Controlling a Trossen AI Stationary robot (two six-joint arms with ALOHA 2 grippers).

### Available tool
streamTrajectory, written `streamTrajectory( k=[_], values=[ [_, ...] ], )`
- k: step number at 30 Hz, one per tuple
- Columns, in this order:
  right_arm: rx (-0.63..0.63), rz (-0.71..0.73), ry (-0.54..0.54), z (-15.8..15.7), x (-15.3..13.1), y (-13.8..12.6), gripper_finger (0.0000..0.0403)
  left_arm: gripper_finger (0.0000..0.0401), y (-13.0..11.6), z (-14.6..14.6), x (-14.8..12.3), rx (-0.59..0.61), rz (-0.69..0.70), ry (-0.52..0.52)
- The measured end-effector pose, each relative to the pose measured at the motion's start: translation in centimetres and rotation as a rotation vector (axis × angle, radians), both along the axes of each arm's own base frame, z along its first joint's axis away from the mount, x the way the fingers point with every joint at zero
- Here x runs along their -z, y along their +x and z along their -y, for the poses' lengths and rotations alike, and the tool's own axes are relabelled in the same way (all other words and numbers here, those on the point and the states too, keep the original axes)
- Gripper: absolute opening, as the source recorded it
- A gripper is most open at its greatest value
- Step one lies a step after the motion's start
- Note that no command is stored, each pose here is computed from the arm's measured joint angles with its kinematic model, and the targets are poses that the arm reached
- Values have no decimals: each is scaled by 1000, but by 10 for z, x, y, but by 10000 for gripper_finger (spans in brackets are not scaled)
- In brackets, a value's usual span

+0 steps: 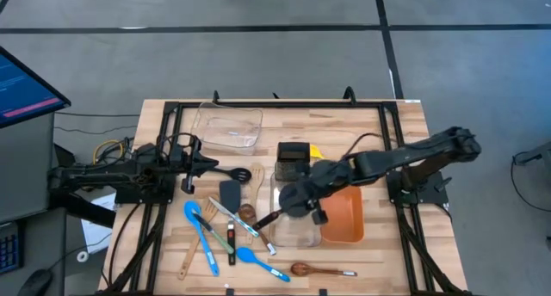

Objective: Pick & Place Kitchen Items
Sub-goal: Put the top black spatula into the bottom transparent bin

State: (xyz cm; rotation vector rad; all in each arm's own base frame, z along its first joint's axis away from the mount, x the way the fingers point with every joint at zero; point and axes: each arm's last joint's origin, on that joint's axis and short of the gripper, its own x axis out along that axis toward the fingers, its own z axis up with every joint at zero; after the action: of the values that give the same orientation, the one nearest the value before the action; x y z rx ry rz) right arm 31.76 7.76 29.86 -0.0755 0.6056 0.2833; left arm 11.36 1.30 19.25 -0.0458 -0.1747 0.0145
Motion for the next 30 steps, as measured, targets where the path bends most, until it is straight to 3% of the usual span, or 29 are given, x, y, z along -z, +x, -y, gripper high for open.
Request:
streamTrajectory(
  k=[5, 11, 14, 18, 22, 30],
  values=[
    [77, 38, 116, 6, -29, -24, 101, 8, 0, 0, 0, 32, 0, -95],
    [242, 55, 26, 8, -43, -49, 38, 8, 8, 9, 11, 168, -106, -288],
    [323, 65, -27, 11, -47, -59, 7, 8, 15, 18, 29, 147, -236, -344],
    [402, 88, -88, 12, -51, -65, 9, 8, 24, 27, 30, 90, -218, -334],
    [494, 67, -173, 15, -47, -67, 3, 8, 31, 36, 22, 173, -124, -289],
    [615, -12, -275, 28, -38, -71, 1, 8, 64, 52, 13, 203, -223, -247]
  ],
)
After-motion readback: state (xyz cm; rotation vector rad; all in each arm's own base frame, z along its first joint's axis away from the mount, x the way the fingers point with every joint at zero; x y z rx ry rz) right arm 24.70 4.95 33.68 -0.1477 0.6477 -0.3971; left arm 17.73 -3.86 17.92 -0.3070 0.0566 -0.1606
